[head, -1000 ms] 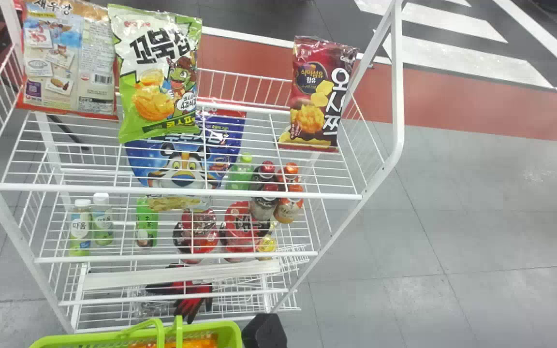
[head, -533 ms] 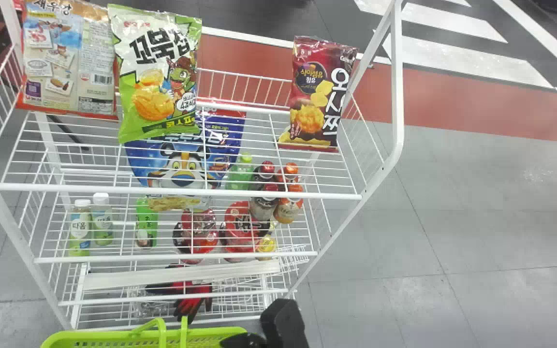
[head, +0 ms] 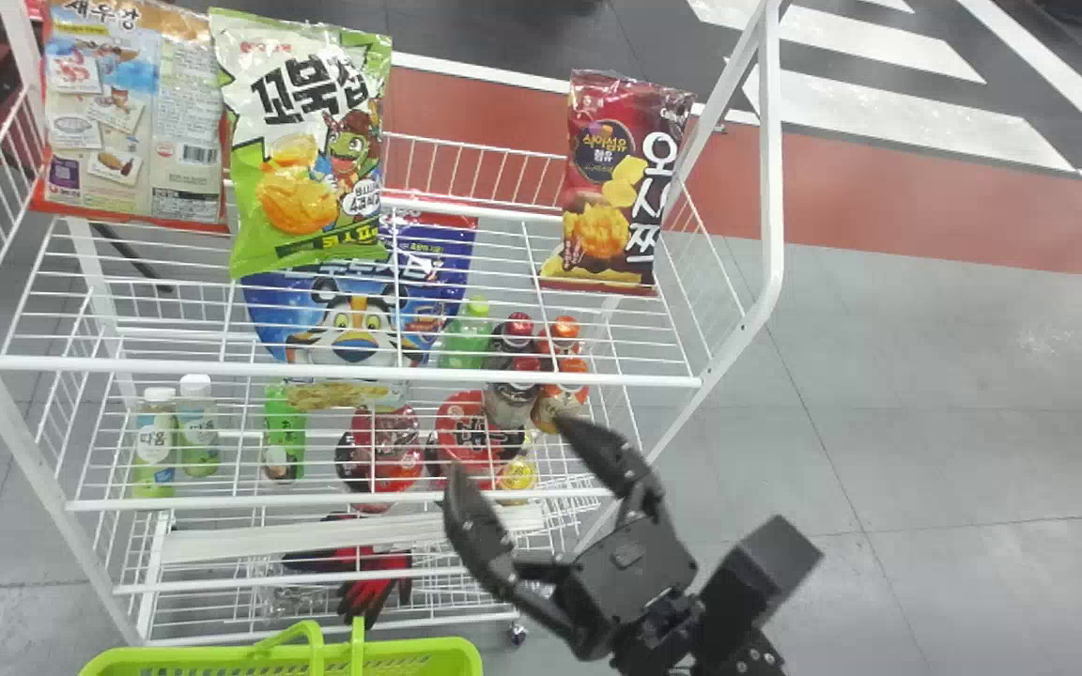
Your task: Hold basket handle with left hand then pick Gamjakkang with right hand and place into basket
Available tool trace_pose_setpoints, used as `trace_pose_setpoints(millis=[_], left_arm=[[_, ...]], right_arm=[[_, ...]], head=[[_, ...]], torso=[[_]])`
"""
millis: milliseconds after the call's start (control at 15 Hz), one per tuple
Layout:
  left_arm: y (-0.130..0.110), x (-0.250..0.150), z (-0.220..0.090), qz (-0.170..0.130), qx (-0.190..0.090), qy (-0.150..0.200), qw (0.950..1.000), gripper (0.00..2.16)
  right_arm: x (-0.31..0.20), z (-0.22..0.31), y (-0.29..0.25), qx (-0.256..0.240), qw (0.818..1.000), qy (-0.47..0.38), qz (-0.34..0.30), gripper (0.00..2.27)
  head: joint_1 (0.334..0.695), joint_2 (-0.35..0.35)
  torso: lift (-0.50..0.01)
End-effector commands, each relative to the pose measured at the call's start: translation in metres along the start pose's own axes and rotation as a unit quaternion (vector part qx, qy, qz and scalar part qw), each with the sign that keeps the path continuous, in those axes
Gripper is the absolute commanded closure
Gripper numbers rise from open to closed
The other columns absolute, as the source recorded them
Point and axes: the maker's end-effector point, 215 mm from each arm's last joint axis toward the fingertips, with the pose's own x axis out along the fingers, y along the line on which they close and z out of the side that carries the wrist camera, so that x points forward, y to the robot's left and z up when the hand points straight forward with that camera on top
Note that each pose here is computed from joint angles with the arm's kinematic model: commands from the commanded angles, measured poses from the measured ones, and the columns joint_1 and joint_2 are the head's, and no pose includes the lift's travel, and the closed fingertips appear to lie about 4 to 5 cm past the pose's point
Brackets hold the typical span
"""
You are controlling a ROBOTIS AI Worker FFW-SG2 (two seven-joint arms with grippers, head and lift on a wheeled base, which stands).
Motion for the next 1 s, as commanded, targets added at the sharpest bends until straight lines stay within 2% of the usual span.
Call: trace_pose_setpoints(millis=[0,267,933], left_arm=[[0.000,0.000,-0.001,-0.001,0.000,0.001,1.0000,2.15],[0.000,-0.003,0.003,-0.009,0.007,-0.007,0.9999,2.15],[0.000,-0.005,0.009,-0.011,0.019,-0.014,0.9997,2.15]], right_arm=[[0.001,0.008,-0.013,0.012,0.999,-0.015,-0.047,0.06],[0.002,-0.002,-0.024,0.023,0.996,0.012,-0.082,0.06],[0.000,0.017,-0.034,0.004,0.995,-0.004,-0.098,0.06]], head=[[0.695,-0.350],[0.695,-0.350],[0.695,-0.350]], torso=[[-0.019],[-0.019],[-0.019]])
